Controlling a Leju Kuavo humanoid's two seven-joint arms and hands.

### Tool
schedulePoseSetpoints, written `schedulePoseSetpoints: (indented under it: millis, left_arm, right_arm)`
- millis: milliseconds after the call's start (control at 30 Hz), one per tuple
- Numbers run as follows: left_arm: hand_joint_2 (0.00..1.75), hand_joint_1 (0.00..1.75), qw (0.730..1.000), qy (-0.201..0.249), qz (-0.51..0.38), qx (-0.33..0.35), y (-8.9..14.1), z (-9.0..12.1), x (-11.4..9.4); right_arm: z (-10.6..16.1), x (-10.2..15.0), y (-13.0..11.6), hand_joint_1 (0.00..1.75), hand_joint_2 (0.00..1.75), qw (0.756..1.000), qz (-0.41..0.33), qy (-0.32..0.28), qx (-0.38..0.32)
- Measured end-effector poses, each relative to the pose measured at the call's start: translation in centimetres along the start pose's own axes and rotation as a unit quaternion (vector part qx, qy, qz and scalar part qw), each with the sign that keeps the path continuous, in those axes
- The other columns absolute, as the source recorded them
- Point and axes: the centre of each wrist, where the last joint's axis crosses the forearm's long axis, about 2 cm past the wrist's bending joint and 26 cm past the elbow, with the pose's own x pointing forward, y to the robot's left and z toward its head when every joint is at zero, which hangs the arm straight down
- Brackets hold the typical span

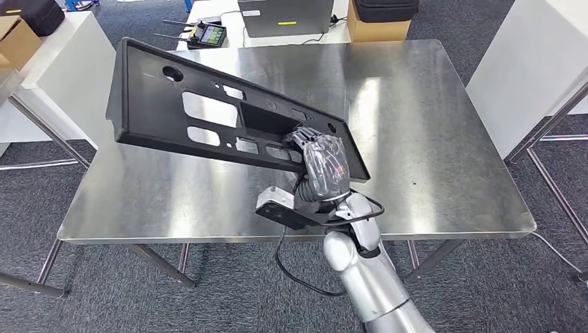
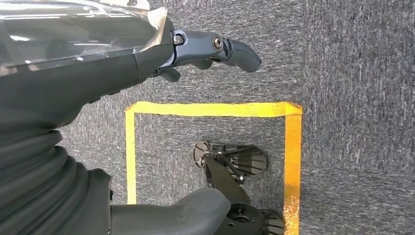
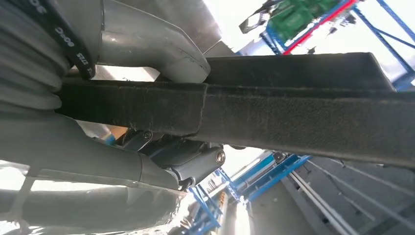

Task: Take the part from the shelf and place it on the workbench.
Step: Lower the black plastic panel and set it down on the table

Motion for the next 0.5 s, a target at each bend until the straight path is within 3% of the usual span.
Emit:
schedulePoseSetpoints:
  millis: [300,500]
  left_arm:
    - [1.75,0.00,1.000,0.000,-0.005,-0.003,0.0,0.0,0.0]
    - [1.75,0.00,0.999,-0.009,-0.024,-0.019,-0.2,-0.1,0.2]
  right_arm:
    - [-1.8,-1.0,1.0,1.75,1.75,0.999,0.030,0.004,0.025]
    - [-4.1,-3.2,1.7,1.75,1.75,0.987,0.148,0.025,0.050]
